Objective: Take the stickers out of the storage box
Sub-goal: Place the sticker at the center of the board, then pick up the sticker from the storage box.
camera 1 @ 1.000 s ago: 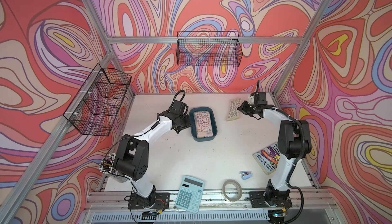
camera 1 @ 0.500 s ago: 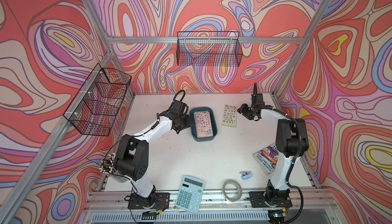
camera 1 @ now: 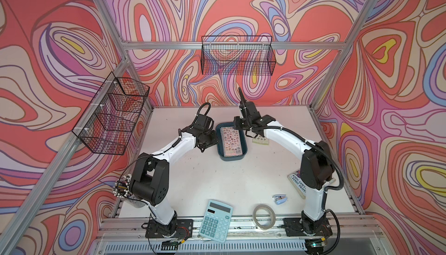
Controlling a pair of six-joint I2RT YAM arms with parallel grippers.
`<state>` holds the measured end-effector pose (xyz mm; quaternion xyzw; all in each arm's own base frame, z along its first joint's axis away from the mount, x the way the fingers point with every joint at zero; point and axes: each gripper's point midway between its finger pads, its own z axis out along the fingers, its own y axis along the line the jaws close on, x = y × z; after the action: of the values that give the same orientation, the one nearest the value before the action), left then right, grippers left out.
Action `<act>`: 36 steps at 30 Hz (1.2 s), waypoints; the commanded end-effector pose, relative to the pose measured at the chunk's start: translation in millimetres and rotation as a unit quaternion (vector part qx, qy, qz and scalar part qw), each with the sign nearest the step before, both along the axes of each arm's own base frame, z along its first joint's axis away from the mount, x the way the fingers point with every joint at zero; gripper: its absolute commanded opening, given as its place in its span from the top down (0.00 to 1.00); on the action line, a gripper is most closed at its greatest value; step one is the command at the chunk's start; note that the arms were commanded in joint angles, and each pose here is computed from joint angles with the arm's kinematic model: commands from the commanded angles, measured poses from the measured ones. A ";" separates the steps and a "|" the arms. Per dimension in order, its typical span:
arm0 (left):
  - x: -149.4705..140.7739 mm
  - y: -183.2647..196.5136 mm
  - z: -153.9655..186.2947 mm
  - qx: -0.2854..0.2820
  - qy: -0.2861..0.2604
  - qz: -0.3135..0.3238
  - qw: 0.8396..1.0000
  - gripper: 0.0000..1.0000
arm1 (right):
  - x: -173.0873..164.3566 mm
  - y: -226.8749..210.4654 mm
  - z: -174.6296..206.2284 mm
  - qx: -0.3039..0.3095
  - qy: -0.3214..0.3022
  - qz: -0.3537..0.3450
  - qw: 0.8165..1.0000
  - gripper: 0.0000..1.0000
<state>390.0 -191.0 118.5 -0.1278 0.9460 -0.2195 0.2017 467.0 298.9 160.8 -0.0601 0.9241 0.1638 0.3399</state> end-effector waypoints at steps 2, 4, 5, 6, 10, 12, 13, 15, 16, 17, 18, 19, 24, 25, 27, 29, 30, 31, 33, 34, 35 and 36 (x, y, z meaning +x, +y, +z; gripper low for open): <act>-4.1 -1.1 -4.9 -0.006 0.009 0.008 1.000 0.47 | -6.1 -13.6 -46.5 -0.042 0.060 -0.029 0.997 0.56; -3.7 -0.9 -6.6 -0.005 0.010 0.009 1.000 0.47 | -6.3 -16.7 -55.1 -0.052 0.070 -0.036 0.996 0.50; -2.9 -1.3 -7.0 -0.006 0.010 0.009 1.000 0.47 | -6.5 -17.9 -59.2 -0.058 0.075 -0.038 0.995 0.49; -2.7 -1.8 -7.8 -0.007 0.011 0.009 1.000 0.47 | -6.7 -19.0 -62.1 -0.061 0.077 -0.040 0.994 0.48; -0.1 -5.3 -9.3 -0.011 0.012 0.006 1.000 0.47 | -8.1 -24.8 -76.3 -0.078 0.090 -0.052 0.992 0.47; 1.0 -6.6 -10.2 -0.013 0.014 0.004 1.000 0.47 | -8.9 -26.7 -83.0 -0.082 0.096 -0.058 0.990 0.48; 1.5 -7.5 -10.2 -0.015 0.015 0.003 1.000 0.47 | -9.6 -26.2 -85.6 -0.080 0.099 -0.058 0.990 0.48; 2.1 -8.1 -10.4 -0.015 0.015 0.002 1.000 0.47 | -10.5 -24.8 -91.0 -0.075 0.104 -0.058 0.990 0.48; 2.1 -8.9 -10.6 -0.016 0.015 0.000 1.000 0.47 | -11.5 -22.2 -93.7 -0.070 0.108 -0.056 0.990 0.49; 2.0 -9.3 -11.1 -0.016 0.016 -0.001 1.000 0.47 | -12.0 -20.2 -95.5 -0.064 0.110 -0.054 0.990 0.49; 1.8 -8.9 -11.3 -0.016 0.017 -0.002 1.000 0.47 | -12.6 -17.2 -98.1 -0.056 0.113 -0.052 0.991 0.50; 1.8 -9.7 -11.6 -0.016 0.016 -0.003 1.000 0.47 | -12.6 -14.7 -98.9 -0.048 0.116 -0.051 0.991 0.50; 0.1 -13.1 -15.9 -0.025 0.022 -0.008 0.999 0.47 | -12.8 -1.0 -99.8 -0.013 0.126 -0.042 0.991 0.56; -0.2 -14.1 -16.9 -0.028 0.024 -0.008 0.999 0.48 | -12.3 1.4 -98.7 -0.006 0.126 -0.040 0.991 0.57; -1.0 -16.6 -20.0 -0.035 0.027 -0.008 0.999 0.48 | -11.8 5.6 -93.1 0.008 0.123 -0.037 0.992 0.62; -1.5 -17.9 -21.9 -0.040 0.030 -0.007 0.999 0.48 | -12.2 10.3 -86.3 0.028 0.120 -0.033 0.992 0.64; -2.0 -18.6 -23.1 -0.043 0.031 -0.006 0.999 0.48 | -13.0 12.8 -83.5 0.037 0.120 -0.030 0.992 0.65; -2.1 -18.7 -24.1 -0.045 0.031 -0.005 0.998 0.48 | -13.5 16.3 -79.6 0.048 0.119 -0.024 0.991 0.65; -1.9 -19.0 -25.3 -0.046 0.033 -0.004 0.998 0.48 | -15.4 22.7 -73.4 0.070 0.121 -0.017 0.990 0.67; -2.6 -19.4 -26.7 -0.046 0.035 -0.005 0.998 0.48 | -16.0 25.7 -70.1 0.082 0.120 -0.014 0.989 0.68; -2.2 -19.4 -27.2 -0.046 0.035 -0.005 0.998 0.48 | -16.9 28.2 -67.4 0.091 0.120 -0.011 0.988 0.69; -2.9 -19.3 -28.8 -0.046 0.038 -0.005 0.998 0.48 | -18.0 30.9 -65.8 0.101 0.122 -0.008 0.987 0.71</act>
<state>391.7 -207.3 103.3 -0.1325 0.9403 -0.2588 0.1769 451.7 315.4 67.6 -0.0046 0.9531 0.2033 0.2240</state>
